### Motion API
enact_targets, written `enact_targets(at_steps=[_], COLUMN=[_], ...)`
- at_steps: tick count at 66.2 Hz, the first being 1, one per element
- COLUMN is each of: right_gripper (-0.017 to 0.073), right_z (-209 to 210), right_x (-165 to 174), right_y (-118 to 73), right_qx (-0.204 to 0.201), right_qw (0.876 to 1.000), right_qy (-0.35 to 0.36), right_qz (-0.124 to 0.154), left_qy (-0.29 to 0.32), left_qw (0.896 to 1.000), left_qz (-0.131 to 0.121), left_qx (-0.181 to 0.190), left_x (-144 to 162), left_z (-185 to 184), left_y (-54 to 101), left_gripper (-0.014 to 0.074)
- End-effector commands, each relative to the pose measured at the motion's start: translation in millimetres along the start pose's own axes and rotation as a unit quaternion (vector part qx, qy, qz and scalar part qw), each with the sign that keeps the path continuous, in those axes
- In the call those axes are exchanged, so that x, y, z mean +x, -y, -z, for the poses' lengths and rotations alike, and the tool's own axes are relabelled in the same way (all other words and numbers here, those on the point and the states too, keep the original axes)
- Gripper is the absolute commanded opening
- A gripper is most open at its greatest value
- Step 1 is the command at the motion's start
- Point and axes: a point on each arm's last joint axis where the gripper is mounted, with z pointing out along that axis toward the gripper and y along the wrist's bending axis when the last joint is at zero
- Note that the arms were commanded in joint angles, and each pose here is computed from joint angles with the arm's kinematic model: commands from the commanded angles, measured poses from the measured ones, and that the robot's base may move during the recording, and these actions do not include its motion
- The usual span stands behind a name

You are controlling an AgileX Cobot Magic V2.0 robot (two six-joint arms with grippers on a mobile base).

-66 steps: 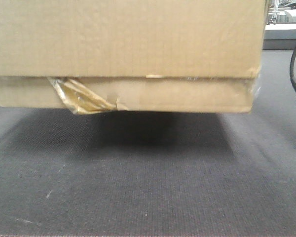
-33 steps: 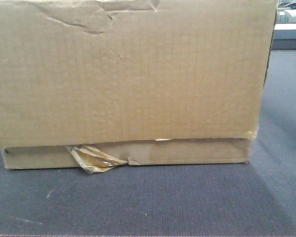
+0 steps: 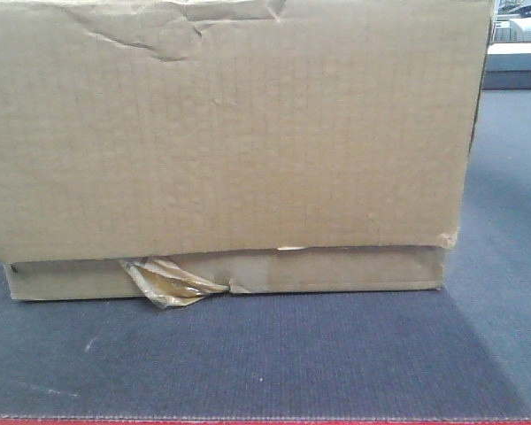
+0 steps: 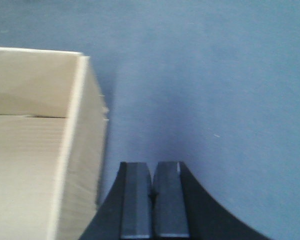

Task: Grab carton from right shelf to conveyor
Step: 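Open both grippers and release the carton walls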

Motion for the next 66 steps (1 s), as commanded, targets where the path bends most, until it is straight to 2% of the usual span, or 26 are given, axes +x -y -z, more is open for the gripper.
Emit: enact_targets(at_steps=[1, 9, 16, 24, 33, 42, 50, 59, 66], right_gripper=[-0.0078, -0.0078, -0.0078, -0.0078, -0.0078, -0.0078, -0.0078, -0.0078, -0.0078], right_z=[-2.6, -14.9, -23.3, -27.8, -24.8, -13.2, 4.5, 27.6, 50.4], right_x=[9.5, 33.6, 64.5, 99.6, 139.3, 178.2, 203.1, 229.0, 253.4], right_y=[10.3, 17.0, 21.0, 23.0, 24.6, 26.0, 26.7, 27.2, 28.3], right_qx=[0.017, 0.025, 0.034, 0.032, 0.027, 0.022, 0.017, 0.012, 0.009], right_qw=[1.0, 1.0, 0.999, 0.999, 0.999, 0.998, 0.992, 0.982, 0.97], right_qy=[-0.003, -0.017, -0.02, -0.007, 0.02, 0.063, 0.123, 0.187, 0.241], right_qz=[0.0, -0.001, 0.007, 0.012, 0.015, 0.017, 0.018, 0.019, 0.019], left_qy=[-0.004, -0.028, -0.041, -0.042, -0.023, 0.033, 0.108, 0.189, 0.257], left_qw=[1.0, 0.999, 0.999, 0.999, 1.0, 0.999, 0.994, 0.981, 0.966], left_qz=[0.001, 0.012, 0.011, 0.021, 0.015, 0.011, 0.009, 0.005, -0.008], left_qx=[-0.012, -0.022, -0.012, -0.003, 0.005, 0.019, 0.031, 0.039, 0.037], left_x=[6.5, 25.1, 46.7, 74.8, 108.8, 142.7, 171.7, 198.0, 218.2], left_z=[2.2, -9.4, -20.6, -29.6, -31.4, -24.3, -9.1, 11.9, 31.2], left_y=[-9.7, -21.9, -30.2, -34.5, -34.5, -33.9, -34.7, -36.8, -39.6], left_gripper=[0.0029, 0.0018, 0.0018, 0.0018, 0.0018, 0.0018, 0.0018, 0.0018, 0.0018])
